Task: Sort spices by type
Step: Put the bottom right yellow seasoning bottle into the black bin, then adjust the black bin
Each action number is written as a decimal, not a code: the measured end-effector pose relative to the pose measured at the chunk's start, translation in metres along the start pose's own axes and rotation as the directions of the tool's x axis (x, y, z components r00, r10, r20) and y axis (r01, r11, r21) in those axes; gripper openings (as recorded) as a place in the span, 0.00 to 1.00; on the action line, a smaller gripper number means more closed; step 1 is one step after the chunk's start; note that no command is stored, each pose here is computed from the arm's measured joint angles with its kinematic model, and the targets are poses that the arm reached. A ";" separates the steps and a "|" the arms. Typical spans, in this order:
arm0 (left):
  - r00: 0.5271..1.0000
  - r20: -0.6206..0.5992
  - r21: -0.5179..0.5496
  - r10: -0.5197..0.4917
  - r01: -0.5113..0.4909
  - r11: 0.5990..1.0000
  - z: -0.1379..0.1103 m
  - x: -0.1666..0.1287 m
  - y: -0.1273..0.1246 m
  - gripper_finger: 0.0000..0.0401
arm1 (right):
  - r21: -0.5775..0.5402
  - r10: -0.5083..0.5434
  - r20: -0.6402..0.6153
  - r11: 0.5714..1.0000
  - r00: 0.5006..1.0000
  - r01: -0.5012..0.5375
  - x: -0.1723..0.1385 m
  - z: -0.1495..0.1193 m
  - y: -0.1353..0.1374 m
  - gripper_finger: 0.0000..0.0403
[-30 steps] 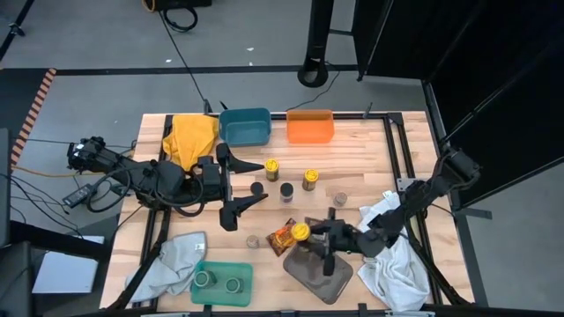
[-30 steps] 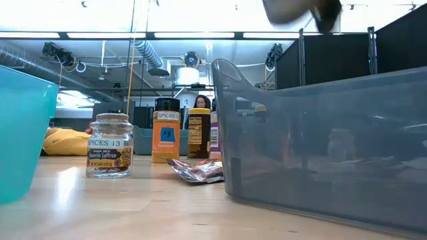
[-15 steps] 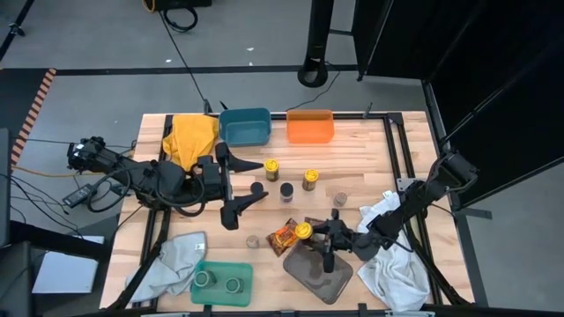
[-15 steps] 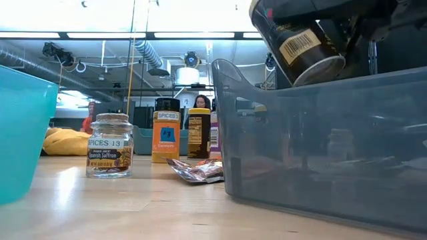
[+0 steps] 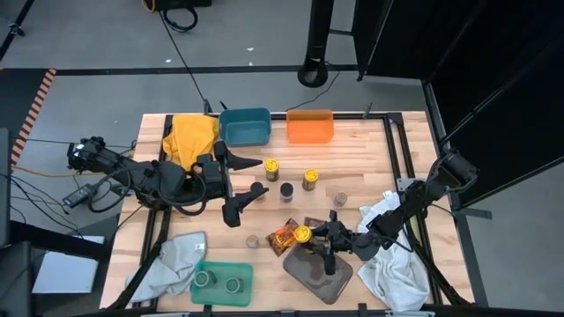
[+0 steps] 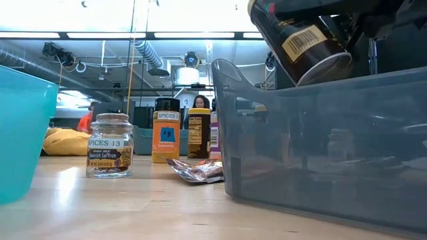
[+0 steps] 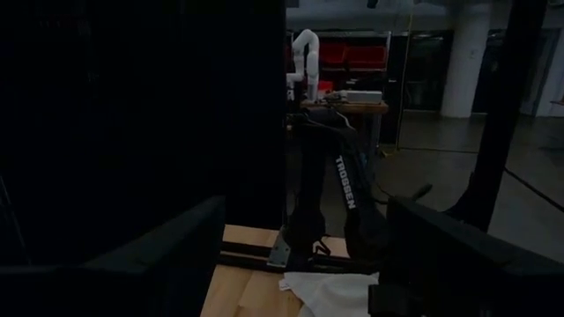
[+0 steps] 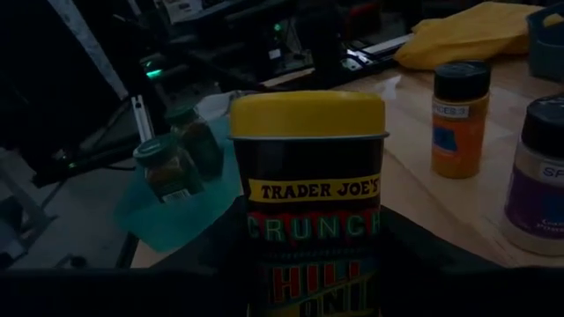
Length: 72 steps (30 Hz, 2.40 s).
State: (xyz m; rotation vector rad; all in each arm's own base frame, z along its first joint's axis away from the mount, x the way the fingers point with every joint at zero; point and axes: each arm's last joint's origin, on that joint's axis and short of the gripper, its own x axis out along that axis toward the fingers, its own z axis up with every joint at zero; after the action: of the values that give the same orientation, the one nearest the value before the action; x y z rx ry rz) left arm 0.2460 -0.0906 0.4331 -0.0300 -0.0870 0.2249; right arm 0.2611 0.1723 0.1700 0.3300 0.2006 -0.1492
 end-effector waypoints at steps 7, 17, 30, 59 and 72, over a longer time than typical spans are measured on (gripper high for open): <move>1.000 -0.008 0.006 0.015 -0.015 1.000 -0.005 0.001 0.000 0.80 | 0.018 0.016 0.017 1.000 1.000 -0.017 0.011 -0.018 0.001 0.47; 1.000 -0.010 0.002 0.026 -0.026 1.000 -0.005 0.001 0.000 0.80 | 0.045 0.050 0.102 0.997 0.994 -0.055 0.024 -0.043 0.000 0.49; 0.999 -0.020 0.008 0.029 -0.029 1.000 -0.008 0.003 -0.001 0.80 | -0.005 0.081 0.056 0.997 0.995 -0.081 0.025 -0.049 0.001 0.54; 0.999 -0.037 0.020 0.030 -0.029 0.999 -0.010 0.003 -0.001 0.80 | -0.021 0.096 0.042 0.995 0.994 -0.095 0.024 -0.049 0.001 0.72; 0.999 -0.036 0.025 0.040 -0.039 0.999 -0.010 0.003 -0.001 0.80 | -0.001 0.219 0.064 0.976 0.974 -0.220 -0.014 0.021 0.018 0.70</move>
State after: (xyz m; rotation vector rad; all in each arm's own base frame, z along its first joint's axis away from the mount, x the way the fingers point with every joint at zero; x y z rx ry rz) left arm 0.2499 -0.0913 0.4238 -0.0116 -0.0469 0.2648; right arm 0.2547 0.1835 0.1981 0.3511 0.0998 0.0585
